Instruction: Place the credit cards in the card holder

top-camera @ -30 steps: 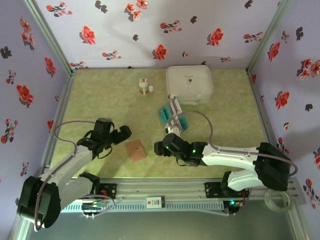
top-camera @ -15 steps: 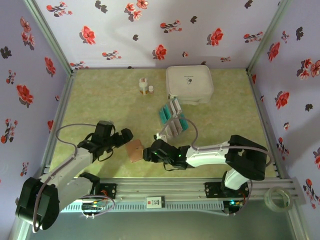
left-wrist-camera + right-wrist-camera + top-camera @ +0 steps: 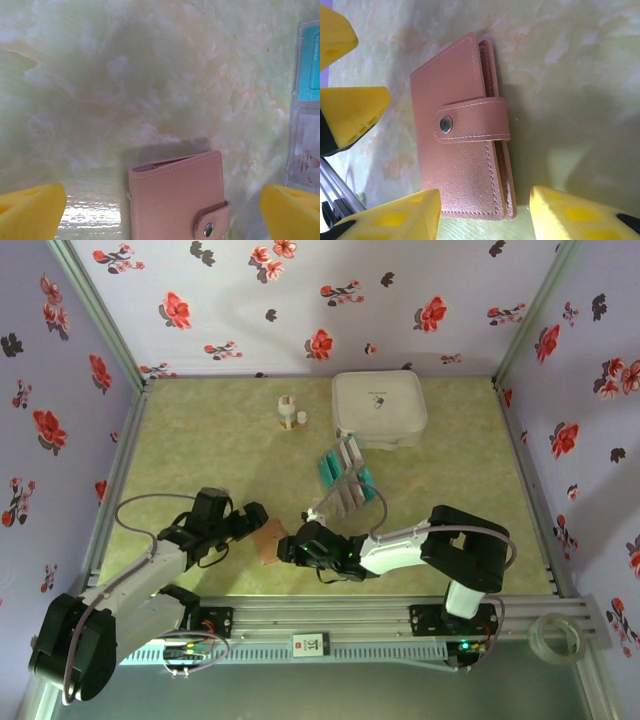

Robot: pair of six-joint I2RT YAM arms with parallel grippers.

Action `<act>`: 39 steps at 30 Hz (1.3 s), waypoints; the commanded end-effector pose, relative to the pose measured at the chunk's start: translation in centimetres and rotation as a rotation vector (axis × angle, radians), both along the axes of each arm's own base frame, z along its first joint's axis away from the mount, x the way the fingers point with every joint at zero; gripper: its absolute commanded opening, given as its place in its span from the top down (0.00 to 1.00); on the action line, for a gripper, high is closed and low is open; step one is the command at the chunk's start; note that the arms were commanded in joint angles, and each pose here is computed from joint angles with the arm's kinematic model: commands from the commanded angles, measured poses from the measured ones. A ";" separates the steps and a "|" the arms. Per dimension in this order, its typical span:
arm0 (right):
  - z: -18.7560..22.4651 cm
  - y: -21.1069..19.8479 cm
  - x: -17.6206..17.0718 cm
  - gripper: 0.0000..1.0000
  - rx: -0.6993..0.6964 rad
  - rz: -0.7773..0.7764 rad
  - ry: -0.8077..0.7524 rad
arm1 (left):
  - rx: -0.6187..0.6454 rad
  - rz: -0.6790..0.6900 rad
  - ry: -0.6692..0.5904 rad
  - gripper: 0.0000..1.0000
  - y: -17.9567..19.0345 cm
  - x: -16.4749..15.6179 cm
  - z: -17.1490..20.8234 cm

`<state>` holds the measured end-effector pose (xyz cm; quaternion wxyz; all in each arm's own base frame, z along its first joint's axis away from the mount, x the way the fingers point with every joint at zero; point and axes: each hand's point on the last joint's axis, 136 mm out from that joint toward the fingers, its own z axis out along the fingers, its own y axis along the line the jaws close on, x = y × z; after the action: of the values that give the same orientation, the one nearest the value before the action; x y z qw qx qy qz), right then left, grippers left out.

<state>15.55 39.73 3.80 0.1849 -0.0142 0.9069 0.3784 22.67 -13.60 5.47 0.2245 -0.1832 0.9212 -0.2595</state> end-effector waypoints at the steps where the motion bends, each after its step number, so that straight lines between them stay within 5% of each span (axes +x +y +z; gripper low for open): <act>1: -0.2 0.7 -0.3 0.52 0.051 -0.009 0.027 | -0.028 0.004 -0.009 0.00 -0.4 0.0 0.1; 15: -1.0 1.8 0.3 0.70 0.126 -0.032 0.070 | -0.035 -0.003 -0.001 0.00 -1.2 -0.1 -0.8; 26: -1.1 3.5 0.7 1.00 0.230 -0.034 0.107 | -0.028 -0.006 -0.012 0.00 -2.0 -0.2 -1.3; 39: 2.9 1.4 2.7 1.00 0.235 -0.014 0.037 | 0.074 -0.043 -0.055 0.00 -1.4 1.6 1.2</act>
<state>17.81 41.60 4.57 0.1556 0.0405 0.8650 0.4752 23.16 -15.45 5.35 0.2315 -0.1664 0.9230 -0.2583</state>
